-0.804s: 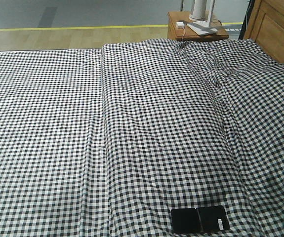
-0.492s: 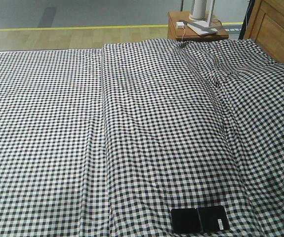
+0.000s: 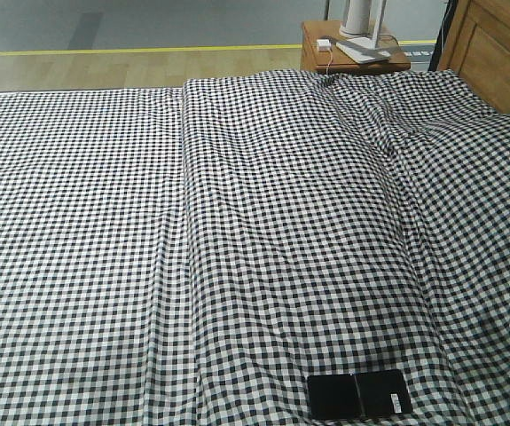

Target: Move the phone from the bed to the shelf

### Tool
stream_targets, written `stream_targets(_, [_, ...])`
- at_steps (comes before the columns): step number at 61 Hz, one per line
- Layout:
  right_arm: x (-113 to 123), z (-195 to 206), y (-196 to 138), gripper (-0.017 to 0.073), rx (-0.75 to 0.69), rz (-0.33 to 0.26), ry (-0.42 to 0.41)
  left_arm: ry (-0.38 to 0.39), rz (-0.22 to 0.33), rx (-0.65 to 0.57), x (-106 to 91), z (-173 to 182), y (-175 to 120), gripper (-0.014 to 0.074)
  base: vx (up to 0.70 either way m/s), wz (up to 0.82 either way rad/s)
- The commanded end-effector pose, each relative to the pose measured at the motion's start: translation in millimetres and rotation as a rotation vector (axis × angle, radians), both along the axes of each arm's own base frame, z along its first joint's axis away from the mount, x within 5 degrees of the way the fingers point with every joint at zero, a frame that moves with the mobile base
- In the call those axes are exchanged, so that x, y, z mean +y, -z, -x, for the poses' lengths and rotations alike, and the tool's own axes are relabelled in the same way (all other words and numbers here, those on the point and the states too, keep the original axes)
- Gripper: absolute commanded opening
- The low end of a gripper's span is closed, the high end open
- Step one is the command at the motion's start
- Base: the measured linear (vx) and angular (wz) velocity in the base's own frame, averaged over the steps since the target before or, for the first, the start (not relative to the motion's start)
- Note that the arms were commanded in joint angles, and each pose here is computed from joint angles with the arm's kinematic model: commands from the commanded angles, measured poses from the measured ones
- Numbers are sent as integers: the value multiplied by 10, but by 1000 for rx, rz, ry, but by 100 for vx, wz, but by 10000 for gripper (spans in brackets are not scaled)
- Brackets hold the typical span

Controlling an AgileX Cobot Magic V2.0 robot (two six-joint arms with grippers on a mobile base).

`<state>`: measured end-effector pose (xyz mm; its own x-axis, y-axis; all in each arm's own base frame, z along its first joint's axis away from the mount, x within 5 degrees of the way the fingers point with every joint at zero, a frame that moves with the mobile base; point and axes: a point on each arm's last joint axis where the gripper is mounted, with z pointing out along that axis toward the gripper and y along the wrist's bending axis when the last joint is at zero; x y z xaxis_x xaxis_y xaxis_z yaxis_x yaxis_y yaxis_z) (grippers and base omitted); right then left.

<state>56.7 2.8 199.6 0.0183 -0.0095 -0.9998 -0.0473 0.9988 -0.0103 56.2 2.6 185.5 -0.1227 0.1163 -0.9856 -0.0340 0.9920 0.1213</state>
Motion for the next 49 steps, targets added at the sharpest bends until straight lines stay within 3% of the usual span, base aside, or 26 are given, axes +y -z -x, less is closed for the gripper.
stream_targets(1, [-7, 11, -59, -6, -82, 13, 11, 4, 10, -106, -3, 11, -146, 1, 0, 0])
stream_targets(39, [-11, 19, -122, -6, -152, 8, 15, 4, 10, -106, -3, 11, -146, 1, 0, 0])
stream_targets(49, [-16, 42, -228, -6, -262, 3, 20, 4, 10, -106, -3, 11, -146, 1, 0, 0])
